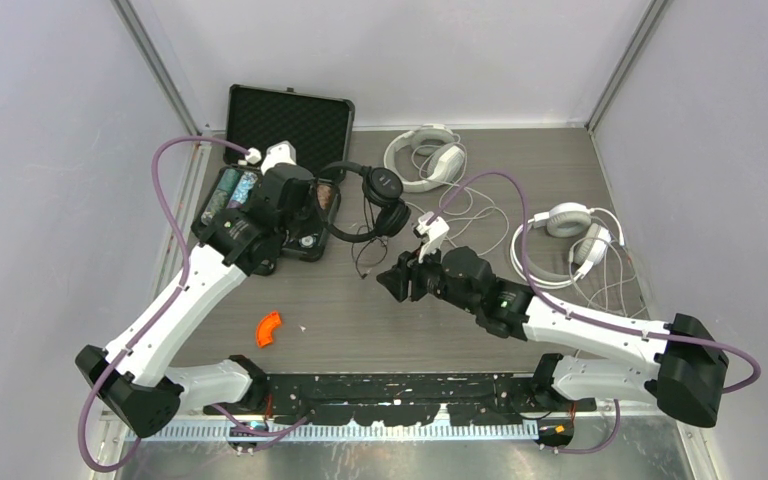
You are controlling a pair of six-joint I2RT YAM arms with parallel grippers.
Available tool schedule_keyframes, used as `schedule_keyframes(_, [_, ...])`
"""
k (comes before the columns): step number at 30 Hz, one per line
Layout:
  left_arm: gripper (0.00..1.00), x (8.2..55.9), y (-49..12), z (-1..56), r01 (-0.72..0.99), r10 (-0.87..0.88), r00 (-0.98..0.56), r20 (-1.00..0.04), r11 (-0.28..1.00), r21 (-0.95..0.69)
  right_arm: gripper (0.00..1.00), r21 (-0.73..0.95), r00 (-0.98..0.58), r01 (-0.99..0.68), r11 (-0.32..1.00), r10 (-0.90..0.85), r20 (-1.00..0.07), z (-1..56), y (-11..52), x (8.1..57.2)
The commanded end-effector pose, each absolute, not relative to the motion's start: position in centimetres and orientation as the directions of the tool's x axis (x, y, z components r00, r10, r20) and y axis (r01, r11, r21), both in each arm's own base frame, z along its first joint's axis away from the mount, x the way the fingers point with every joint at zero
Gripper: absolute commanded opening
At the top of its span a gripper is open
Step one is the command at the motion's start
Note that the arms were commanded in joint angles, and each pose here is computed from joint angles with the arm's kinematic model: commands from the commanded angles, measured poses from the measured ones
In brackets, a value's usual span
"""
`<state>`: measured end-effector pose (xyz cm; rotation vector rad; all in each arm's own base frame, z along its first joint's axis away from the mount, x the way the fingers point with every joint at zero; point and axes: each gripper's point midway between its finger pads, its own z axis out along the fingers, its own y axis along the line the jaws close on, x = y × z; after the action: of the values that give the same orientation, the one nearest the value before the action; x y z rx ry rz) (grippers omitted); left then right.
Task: Wrap the headphones
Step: Wrap the headphones cable around the headphones.
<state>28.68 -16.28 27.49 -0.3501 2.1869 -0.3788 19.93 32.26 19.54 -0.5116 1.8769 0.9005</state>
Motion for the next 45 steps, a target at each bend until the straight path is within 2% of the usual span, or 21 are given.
schedule_keyframes(1, [0.00, 29.0, -16.6, 31.8, -0.069, -0.442, -0.510, -0.738, 0.876, -0.477, 0.50, 0.350, -0.334, -0.679, 0.646, 0.152, -0.930, 23.3, 32.1, 21.3])
schedule_keyframes(8, [0.00, 28.8, -16.5, 32.5, -0.057, -0.443, -0.507, -0.740, 0.873, -0.484, 0.58, 0.307, -0.267, -0.670, 0.676, 0.166, -0.949, 22.5, 31.5, 22.2])
schedule_keyframes(14, [0.00, 28.3, -16.8, 33.1, -0.039, -0.448, -0.515, -0.731, 0.864, -0.502, 0.58, 0.239, -0.221, -0.637, 0.733, 0.124, -0.967, 20.8, 31.4, 23.7])
schedule_keyframes(24, [0.00, 27.8, -17.1, 33.7, -0.021, -0.460, -0.524, -0.717, 0.848, -0.529, 0.60, 0.191, -0.112, -0.586, 0.787, 0.155, -0.982, 20.7, 31.4, 26.0])
schedule_keyframes(34, [0.00, 27.4, -16.8, 34.2, -0.013, -0.463, -0.516, -0.721, 0.846, -0.534, 0.61, 0.194, -0.084, -0.521, 0.831, 0.176, -0.981, 19.7, 30.6, 27.3])
schedule_keyframes(45, [0.00, 27.1, -17.4, 34.7, 0.005, -0.473, -0.528, -0.706, 0.829, -0.559, 0.61, 0.218, -0.122, -0.556, 0.802, 0.181, -0.976, 19.1, 32.2, 28.1])
